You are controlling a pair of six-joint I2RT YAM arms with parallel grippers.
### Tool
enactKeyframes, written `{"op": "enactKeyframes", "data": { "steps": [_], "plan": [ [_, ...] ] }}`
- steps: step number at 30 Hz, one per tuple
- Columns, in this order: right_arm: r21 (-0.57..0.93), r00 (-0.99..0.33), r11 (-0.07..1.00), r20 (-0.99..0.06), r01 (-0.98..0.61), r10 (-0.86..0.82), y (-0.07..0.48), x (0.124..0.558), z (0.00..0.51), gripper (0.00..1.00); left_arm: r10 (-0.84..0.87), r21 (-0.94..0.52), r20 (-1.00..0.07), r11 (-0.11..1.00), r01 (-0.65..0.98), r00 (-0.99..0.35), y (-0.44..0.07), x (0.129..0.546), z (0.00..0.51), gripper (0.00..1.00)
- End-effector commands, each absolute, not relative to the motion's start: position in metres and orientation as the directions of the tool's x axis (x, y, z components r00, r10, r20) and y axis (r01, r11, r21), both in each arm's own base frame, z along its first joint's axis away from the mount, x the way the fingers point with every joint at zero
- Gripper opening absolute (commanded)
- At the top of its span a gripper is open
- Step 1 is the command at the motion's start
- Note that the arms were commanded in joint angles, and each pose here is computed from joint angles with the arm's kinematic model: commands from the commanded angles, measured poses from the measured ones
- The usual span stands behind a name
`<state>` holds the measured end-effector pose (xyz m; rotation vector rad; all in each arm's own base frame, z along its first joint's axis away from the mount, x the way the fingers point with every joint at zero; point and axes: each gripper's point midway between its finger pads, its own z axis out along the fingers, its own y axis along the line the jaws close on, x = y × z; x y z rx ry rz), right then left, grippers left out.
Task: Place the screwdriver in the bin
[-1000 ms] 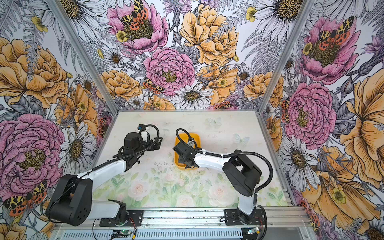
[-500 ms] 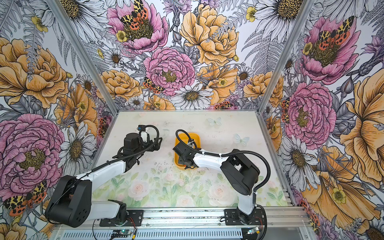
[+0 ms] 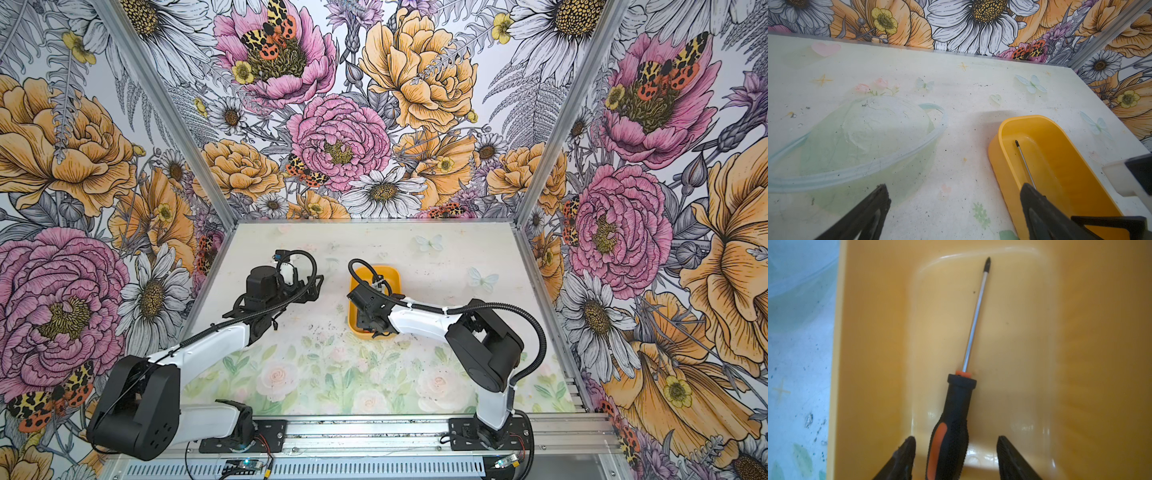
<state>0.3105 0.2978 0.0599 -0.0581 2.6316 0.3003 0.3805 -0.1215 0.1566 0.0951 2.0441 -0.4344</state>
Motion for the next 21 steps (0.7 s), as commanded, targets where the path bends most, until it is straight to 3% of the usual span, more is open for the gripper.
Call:
{"op": "enactKeyframes", "data": {
  "steps": [1,4,9,14,17,21],
  "plan": [
    [0.184,-0.813,0.942,-0.568,-0.281,-0.131,0.294,0.322,0.109,0.65,-0.092,-0.212,-0.892,0.95,0.229,-0.443,-0.111,0.384,0.178,0.99],
    [0.12,-0.742,0.929,-0.641,-0.351,-0.197,0.259,0.338,0.139,0.65,-0.051,-0.151,-0.907,0.966,0.208,-0.418,-0.102,0.385,0.189,0.99],
    [-0.063,-0.554,0.945,-0.797,-0.321,-0.241,0.178,0.367,0.211,0.64,0.048,-0.004,-0.951,0.986,0.167,-0.306,-0.083,0.386,0.214,0.99],
    [-0.046,-0.348,0.976,-0.93,-0.214,-0.12,0.093,0.387,0.26,0.65,0.081,0.062,-0.975,0.994,0.093,-0.207,-0.052,0.392,0.233,0.99],
    [-0.025,-0.268,0.987,-0.961,-0.16,-0.068,0.055,0.393,0.259,0.66,0.053,0.039,-0.974,0.997,0.067,-0.22,-0.035,0.395,0.231,0.99],
    [-0.034,-0.275,0.997,-0.96,-0.076,-0.053,0.018,0.398,0.225,0.65,0.024,0.016,-0.977,0.999,0.042,-0.213,-0.022,0.394,0.222,0.99]
  ]
}}
